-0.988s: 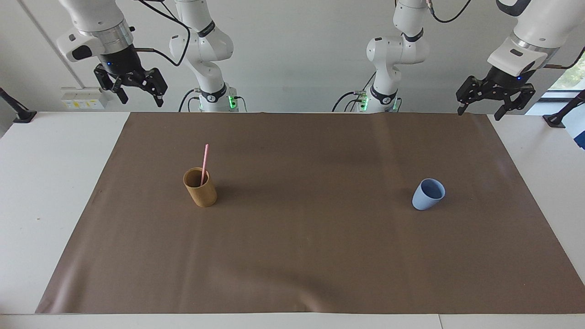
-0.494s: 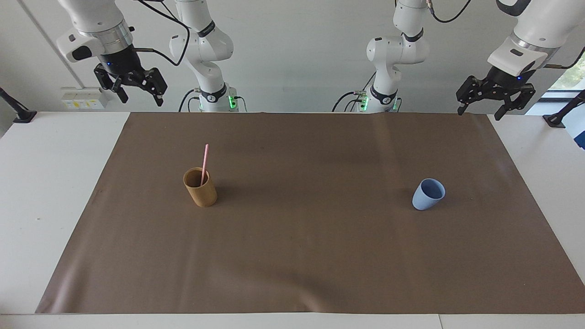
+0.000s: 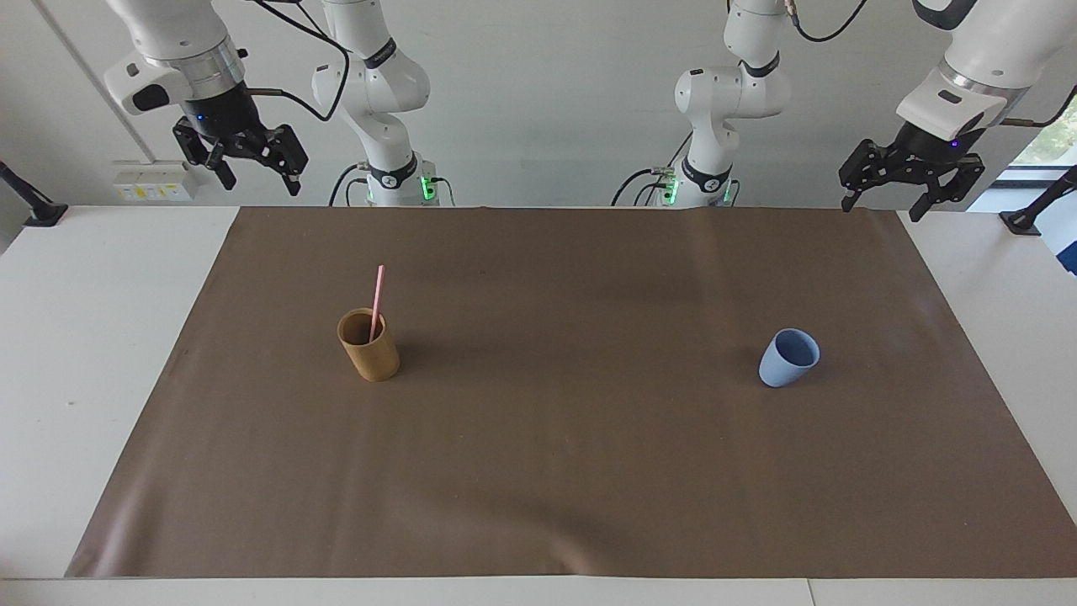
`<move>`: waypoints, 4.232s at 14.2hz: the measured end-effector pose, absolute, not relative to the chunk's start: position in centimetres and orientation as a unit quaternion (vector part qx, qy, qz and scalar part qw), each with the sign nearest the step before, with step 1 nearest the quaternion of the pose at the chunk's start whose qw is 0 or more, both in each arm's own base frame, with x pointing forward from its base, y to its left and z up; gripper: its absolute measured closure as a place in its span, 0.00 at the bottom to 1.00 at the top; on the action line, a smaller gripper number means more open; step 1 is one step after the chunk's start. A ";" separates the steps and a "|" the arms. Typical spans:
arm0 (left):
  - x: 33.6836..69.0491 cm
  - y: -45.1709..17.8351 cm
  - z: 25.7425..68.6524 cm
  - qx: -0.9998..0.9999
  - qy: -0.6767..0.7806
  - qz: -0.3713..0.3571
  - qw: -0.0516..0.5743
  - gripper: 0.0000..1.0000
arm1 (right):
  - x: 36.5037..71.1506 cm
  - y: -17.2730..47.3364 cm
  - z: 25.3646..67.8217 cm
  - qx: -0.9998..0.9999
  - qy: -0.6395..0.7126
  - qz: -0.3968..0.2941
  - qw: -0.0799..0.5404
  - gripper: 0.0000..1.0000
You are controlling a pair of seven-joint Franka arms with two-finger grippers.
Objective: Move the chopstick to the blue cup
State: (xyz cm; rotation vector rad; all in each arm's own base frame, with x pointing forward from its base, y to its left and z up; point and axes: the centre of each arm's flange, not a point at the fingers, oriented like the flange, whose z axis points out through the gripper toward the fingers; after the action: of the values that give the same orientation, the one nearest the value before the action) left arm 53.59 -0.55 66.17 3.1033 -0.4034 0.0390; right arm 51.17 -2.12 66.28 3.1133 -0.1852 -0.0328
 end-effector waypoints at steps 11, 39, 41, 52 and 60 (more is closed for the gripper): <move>56.5 1.2 52.7 0.995 -0.096 0.036 0.002 0.00 | 50.8 -2.3 66.4 0.998 -0.061 -0.013 0.011 0.00; 59.7 -5.3 36.4 0.998 -0.001 0.039 0.051 0.96 | 50.7 -2.3 66.4 0.998 -0.061 -0.013 0.011 0.00; 59.0 -11.9 36.9 0.998 0.000 0.039 0.047 0.96 | 50.7 -2.3 66.3 0.998 -0.061 -0.014 0.011 0.00; 48.5 -35.5 36.7 0.999 0.009 0.031 0.040 0.96 | 50.5 -2.4 66.0 0.998 -0.061 -0.018 0.011 0.00; 48.5 -36.3 36.2 0.998 -0.007 0.048 0.049 0.37 | 50.3 -2.5 65.9 0.998 -0.062 -0.019 0.010 0.00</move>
State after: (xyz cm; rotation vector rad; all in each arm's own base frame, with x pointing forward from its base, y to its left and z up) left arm 48.46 -36.34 36.21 3.0401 -0.0210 0.1449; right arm 50.32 -2.46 65.93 3.1143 -0.1939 -0.0583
